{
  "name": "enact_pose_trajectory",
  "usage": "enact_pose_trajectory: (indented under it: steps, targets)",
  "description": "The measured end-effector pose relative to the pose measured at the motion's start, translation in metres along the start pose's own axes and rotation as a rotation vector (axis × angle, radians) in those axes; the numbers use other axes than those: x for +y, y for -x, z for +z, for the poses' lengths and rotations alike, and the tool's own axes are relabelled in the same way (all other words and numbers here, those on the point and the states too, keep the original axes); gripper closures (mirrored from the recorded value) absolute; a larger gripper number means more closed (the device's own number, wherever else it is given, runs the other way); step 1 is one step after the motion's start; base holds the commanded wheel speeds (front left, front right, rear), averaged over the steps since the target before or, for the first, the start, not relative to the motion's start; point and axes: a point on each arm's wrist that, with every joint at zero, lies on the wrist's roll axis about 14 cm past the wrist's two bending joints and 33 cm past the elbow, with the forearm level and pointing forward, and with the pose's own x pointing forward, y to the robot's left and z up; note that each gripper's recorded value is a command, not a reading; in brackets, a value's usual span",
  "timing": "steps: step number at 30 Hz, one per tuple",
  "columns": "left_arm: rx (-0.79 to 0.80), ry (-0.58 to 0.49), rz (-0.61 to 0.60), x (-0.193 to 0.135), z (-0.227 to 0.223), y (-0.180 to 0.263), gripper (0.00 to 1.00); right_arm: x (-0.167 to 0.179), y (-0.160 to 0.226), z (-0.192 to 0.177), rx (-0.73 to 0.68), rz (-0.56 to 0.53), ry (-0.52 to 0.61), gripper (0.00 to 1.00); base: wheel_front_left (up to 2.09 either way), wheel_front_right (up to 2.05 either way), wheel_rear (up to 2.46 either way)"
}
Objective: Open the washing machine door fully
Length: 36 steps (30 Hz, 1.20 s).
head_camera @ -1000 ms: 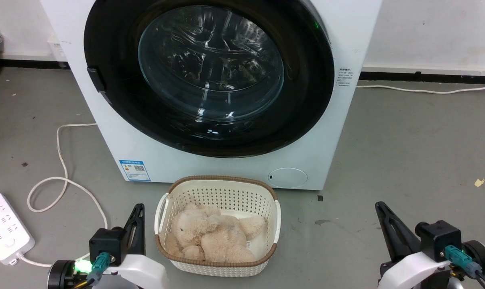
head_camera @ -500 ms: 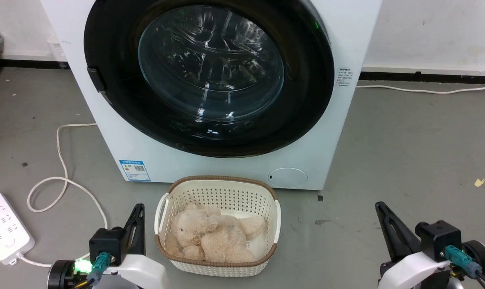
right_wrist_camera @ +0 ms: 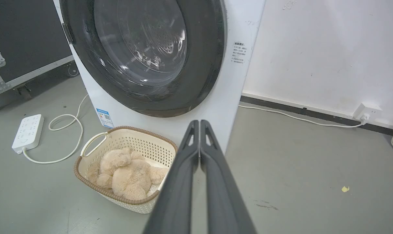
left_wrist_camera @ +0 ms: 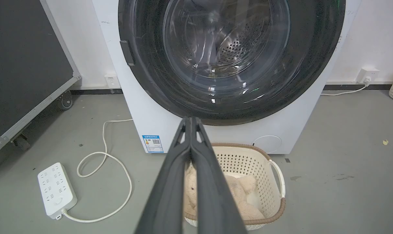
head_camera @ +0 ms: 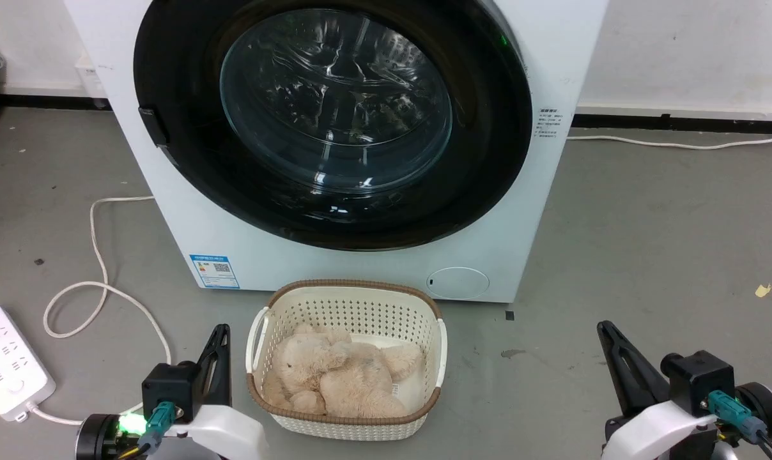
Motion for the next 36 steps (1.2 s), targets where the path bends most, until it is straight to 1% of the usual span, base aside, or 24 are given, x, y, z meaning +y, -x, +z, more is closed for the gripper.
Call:
enact_pose_trajectory:
  steps: [36]
  targets:
    - [0.0,0.0,0.0,0.0,0.0,0.0,1.0,0.0,0.0,0.0,0.0,0.0,0.0,1.0,0.0,0.0,0.0]
